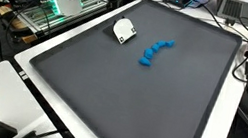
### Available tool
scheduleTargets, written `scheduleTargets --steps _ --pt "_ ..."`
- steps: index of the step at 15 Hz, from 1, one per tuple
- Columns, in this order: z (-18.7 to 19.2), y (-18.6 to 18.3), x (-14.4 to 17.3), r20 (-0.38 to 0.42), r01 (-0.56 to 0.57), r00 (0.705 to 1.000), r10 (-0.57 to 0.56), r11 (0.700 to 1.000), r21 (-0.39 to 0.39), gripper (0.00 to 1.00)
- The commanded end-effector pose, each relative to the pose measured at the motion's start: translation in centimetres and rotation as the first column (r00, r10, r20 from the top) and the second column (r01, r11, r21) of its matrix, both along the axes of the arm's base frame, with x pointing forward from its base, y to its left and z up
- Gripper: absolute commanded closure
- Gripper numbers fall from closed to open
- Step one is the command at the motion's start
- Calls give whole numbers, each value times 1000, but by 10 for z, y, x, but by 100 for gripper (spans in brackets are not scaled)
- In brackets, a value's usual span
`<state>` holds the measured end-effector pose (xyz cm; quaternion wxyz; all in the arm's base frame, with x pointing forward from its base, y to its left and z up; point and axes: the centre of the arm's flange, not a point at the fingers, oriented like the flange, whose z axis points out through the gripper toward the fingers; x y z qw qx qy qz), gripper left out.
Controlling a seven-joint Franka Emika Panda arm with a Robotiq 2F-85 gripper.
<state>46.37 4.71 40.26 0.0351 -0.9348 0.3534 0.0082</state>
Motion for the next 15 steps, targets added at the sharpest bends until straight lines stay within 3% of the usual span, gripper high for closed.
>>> scheduleTargets --steps 1,6,9,10,15 --pt "19 12 9 27 -189 981 191 980 -58 0" --pt "33 26 19 71 -424 897 436 896 -132 0" --pt "37 29 20 79 -506 849 522 848 -159 0" --pt "38 29 19 77 -454 881 466 881 -131 0" --pt "39 30 19 78 -490 861 503 860 -139 0"
